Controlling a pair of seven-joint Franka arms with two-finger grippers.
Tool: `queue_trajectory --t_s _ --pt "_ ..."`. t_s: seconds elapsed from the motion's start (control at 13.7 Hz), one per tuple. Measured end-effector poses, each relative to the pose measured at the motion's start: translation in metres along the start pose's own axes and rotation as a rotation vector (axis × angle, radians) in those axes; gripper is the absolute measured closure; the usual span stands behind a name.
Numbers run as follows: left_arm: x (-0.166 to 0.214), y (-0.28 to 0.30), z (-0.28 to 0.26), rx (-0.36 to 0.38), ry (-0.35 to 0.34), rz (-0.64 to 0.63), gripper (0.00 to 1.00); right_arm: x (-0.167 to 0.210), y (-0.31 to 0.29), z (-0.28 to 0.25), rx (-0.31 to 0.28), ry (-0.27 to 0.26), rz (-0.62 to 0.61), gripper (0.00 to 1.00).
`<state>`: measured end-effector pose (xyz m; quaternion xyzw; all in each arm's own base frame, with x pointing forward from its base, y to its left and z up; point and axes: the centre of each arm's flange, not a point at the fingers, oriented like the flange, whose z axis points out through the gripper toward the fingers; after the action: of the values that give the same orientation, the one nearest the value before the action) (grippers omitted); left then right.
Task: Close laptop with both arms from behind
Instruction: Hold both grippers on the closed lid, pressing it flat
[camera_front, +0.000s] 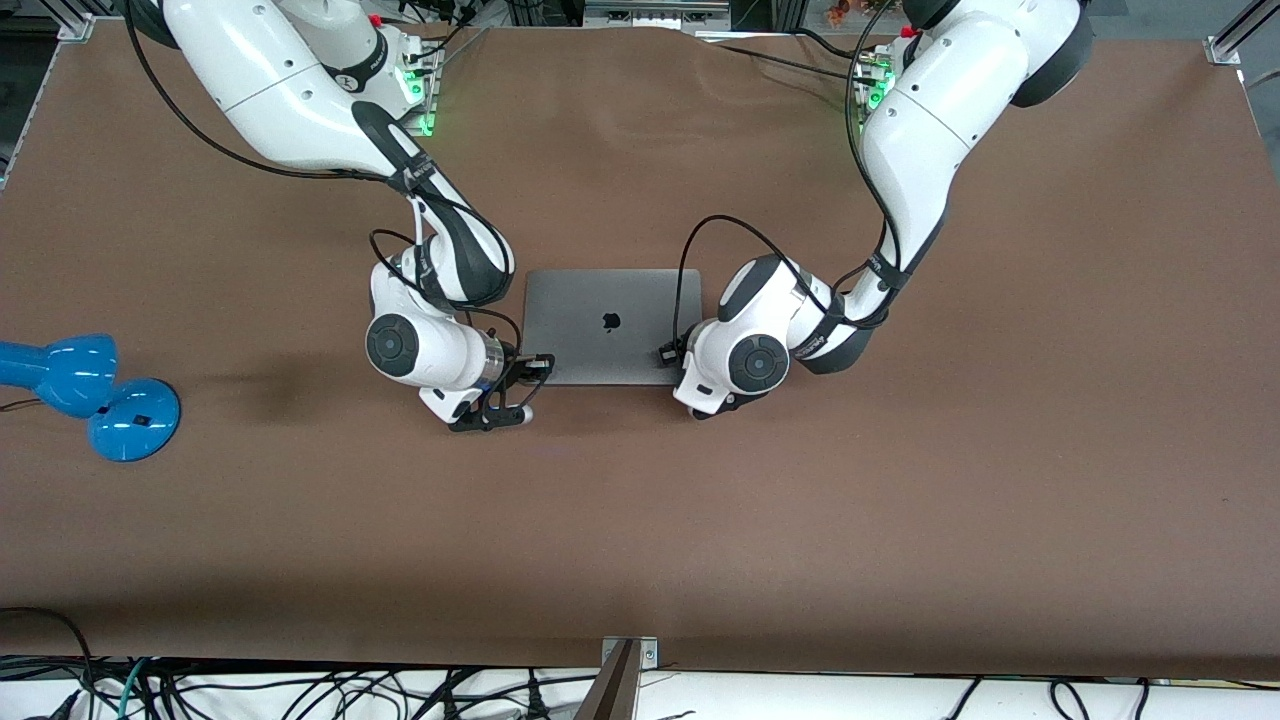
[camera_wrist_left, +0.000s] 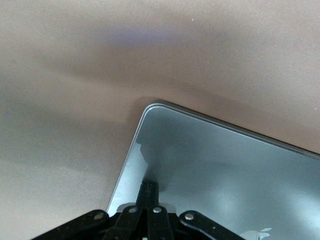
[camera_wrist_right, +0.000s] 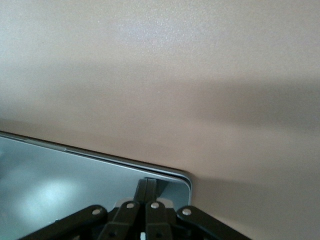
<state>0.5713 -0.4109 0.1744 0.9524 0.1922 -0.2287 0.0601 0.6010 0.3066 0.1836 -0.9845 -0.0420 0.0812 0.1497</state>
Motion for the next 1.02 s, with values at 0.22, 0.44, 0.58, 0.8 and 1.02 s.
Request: queue_trajectory --t_s 0.22,0.44,0.58,0.8,1.02 --pt "0.002 0.000 -0.002 -0.004 0.006 -0.002 0.96 0.001 0.000 -0.001 0.001 0.003 0.000 0.98" --pt "0.006 0.001 -0.011 -0.011 0.034 0.004 0.69 0.008 -0.004 -0.011 0.010 0.027 -0.004 0.78" --pt "0.006 0.003 -0.018 -0.018 0.042 0.007 0.49 0.014 -0.008 -0.021 0.015 0.050 -0.008 0.58" --pt "-0.004 0.004 -0.043 -0.013 0.050 0.018 0.20 0.023 -0.005 -0.052 0.005 0.100 -0.036 0.26" --pt "-0.027 0.006 -0.094 -0.024 0.087 0.042 0.00 0.012 -0.015 -0.111 -0.028 0.088 -0.073 0.00"
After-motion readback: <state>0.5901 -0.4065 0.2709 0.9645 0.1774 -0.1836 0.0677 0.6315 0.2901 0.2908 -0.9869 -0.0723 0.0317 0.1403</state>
